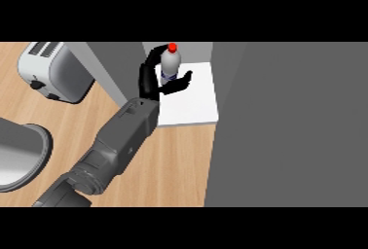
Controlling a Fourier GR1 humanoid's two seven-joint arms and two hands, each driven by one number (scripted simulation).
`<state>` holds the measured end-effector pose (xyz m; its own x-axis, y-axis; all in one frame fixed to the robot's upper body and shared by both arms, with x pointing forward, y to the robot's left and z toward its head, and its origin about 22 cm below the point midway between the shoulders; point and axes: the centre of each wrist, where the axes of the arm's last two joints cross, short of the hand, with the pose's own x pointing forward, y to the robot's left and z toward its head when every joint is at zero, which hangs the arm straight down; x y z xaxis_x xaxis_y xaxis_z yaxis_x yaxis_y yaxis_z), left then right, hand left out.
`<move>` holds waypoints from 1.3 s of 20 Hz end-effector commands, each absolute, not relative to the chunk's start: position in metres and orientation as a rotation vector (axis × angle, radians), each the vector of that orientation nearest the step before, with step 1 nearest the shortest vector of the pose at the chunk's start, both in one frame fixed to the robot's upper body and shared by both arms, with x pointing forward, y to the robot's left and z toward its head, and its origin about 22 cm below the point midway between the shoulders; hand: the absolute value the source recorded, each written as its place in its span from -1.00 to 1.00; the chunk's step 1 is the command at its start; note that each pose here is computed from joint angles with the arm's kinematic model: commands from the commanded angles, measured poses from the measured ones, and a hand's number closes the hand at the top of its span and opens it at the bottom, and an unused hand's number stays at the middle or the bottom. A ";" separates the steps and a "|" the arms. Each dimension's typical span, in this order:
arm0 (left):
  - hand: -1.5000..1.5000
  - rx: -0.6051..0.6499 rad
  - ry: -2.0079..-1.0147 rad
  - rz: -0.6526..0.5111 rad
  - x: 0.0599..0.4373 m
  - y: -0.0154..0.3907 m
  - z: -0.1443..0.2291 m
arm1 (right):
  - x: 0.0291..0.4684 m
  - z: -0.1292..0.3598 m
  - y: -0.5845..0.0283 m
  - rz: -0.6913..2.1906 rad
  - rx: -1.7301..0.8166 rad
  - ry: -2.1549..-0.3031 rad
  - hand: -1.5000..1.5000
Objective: Pick up the bottled water, place it into the cabinet and close the cabinet
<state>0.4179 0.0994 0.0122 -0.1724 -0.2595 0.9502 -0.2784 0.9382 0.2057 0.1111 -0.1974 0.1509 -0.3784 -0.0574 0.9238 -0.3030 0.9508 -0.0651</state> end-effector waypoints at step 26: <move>-1.00 -0.126 -1.892 0.007 0.428 0.081 0.046 | 0.107 0.148 -0.204 0.269 0.268 -1.991 -1.00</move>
<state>0.4288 0.0857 0.0411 -0.3168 0.0136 0.9484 0.0067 0.9999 -0.0121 0.1138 -0.2026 0.1481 -0.3990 -0.0532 0.9154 -0.3038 0.9496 -0.0773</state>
